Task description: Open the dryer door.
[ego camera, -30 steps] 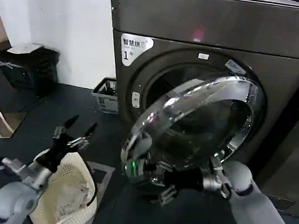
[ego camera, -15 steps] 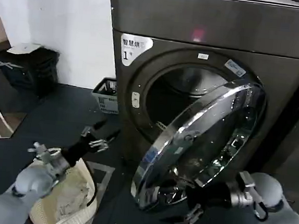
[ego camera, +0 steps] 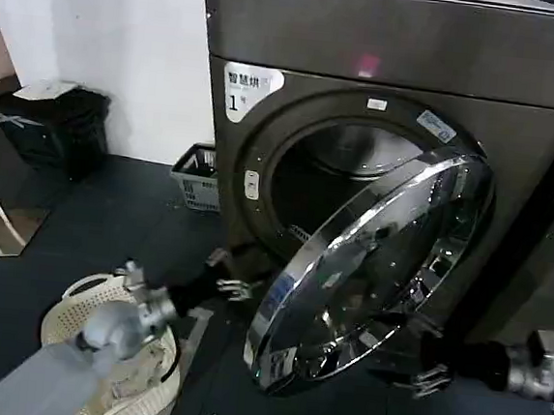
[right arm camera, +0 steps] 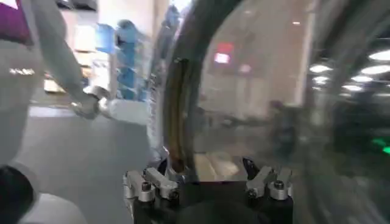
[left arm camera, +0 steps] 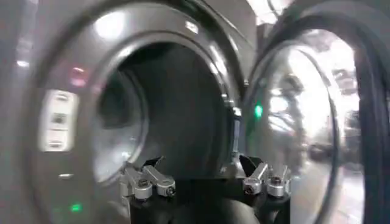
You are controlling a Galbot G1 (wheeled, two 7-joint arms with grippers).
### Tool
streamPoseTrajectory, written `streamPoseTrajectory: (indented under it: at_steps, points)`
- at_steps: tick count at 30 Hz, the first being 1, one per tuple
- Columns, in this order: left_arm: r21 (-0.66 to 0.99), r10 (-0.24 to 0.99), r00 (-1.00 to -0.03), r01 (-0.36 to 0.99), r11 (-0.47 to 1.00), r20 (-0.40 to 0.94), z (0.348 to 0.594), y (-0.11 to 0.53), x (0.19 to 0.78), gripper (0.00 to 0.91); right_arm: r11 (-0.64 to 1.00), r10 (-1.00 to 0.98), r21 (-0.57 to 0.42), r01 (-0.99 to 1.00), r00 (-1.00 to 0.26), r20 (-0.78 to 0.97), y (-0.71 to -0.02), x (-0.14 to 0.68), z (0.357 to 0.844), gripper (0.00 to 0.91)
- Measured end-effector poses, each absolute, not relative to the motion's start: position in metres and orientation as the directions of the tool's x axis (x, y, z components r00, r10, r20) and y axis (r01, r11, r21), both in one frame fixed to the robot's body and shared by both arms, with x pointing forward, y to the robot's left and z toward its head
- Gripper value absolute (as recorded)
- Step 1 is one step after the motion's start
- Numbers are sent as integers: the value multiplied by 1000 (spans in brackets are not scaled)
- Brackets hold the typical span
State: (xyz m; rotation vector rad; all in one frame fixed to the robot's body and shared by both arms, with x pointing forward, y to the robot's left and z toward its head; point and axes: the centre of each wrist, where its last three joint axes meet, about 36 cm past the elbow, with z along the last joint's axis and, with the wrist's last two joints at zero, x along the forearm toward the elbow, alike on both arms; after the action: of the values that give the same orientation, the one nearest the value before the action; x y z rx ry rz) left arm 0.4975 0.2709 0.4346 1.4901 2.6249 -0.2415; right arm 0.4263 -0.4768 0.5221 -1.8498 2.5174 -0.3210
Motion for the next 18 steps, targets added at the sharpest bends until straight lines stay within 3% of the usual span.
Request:
streamPoseTrajectory:
  at_steps: [12, 18]
  points:
    - [-96, 909, -374, 927, 362, -184, 433, 216, 485, 907, 755, -613, -289, -589, -790, 9, -561, 347, 536, 907]
    - [-98, 928, -319, 947, 305, -193, 434, 198, 476, 907, 888, -341, -344, -306, -939, -45, -581, 308, 549, 907]
